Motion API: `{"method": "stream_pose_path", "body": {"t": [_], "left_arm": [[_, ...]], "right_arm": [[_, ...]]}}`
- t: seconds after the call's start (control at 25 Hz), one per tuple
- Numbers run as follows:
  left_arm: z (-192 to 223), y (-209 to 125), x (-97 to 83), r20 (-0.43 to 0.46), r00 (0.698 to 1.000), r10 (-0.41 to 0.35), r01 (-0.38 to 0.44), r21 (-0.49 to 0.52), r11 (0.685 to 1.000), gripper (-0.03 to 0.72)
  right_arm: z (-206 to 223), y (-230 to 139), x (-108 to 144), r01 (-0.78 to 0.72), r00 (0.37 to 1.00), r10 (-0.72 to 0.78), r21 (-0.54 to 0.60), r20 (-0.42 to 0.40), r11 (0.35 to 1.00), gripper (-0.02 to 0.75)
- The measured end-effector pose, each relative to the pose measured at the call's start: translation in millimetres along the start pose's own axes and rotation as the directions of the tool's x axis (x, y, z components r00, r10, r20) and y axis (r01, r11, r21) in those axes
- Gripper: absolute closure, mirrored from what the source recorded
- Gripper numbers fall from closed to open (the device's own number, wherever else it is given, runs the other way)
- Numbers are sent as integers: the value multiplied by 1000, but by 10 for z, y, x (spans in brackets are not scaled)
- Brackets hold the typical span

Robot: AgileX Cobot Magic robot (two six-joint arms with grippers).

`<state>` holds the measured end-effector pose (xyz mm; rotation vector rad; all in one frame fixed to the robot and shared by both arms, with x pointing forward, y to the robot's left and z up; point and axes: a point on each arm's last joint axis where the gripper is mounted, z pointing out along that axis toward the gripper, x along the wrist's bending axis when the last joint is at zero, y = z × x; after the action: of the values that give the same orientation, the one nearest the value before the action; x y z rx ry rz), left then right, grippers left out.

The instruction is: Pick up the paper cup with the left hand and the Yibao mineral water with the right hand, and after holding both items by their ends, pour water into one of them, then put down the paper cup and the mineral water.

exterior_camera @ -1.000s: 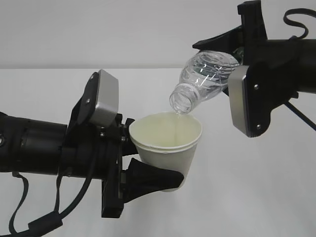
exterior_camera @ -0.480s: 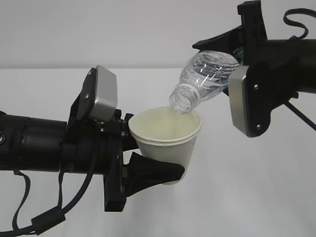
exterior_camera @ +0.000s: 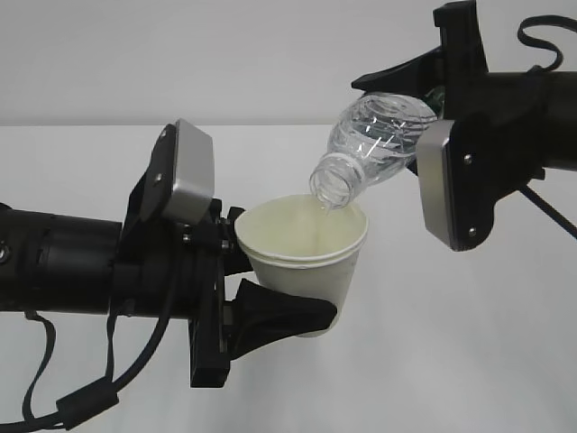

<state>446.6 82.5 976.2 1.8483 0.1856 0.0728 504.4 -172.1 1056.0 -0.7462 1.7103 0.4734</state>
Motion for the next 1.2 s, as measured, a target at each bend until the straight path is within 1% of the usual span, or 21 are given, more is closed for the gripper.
{"method": "stream_pose_path", "body": {"t": [1.2], "left_arm": [[0,0,0,0,1000,4,-4,0,1000,260]], "right_arm": [[5,-12,-56,15,1000,-15,2,14,1000,324]]}}
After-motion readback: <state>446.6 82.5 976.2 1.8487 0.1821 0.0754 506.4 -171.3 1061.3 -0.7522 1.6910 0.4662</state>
